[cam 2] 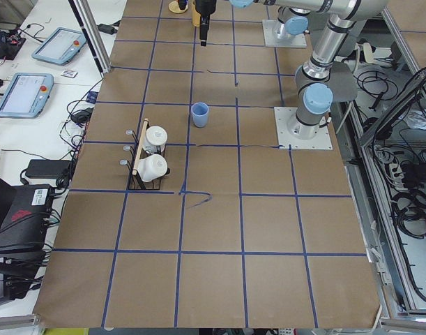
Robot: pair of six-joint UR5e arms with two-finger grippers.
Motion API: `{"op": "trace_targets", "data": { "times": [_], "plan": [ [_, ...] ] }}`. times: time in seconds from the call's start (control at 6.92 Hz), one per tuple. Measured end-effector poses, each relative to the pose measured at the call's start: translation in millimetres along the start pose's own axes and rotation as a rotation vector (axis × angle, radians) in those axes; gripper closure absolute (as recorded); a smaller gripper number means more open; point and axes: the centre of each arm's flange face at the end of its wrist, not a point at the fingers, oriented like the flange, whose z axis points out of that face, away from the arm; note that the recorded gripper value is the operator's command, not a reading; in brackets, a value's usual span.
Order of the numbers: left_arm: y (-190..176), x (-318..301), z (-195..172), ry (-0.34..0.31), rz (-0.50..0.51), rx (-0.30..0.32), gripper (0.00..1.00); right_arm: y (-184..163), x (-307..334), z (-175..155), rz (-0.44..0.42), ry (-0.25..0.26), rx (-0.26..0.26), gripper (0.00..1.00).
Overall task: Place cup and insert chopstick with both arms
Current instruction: 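Grasp the pink chopstick with the right gripper while the left gripper lowers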
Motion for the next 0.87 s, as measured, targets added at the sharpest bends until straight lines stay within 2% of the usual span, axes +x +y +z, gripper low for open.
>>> {"op": "trace_targets", "data": {
  "times": [0.29,0.58,0.72,0.87],
  "plan": [
    [0,0,0,0.000,0.000,0.000,0.00,-15,13,15,0.029,-0.009,-0.018,0.00],
    [0,-1,0,0.001,-0.001,0.001,0.00,-42,58,58,0.112,-0.006,-0.080,0.00],
    [0,-2,0,0.004,-0.003,0.001,0.00,-44,81,76,0.074,-0.018,-0.114,0.00],
    [-3,-3,5,0.006,-0.005,-0.009,0.00,-41,94,94,-0.075,-0.039,-0.144,0.00]
  ]
}}
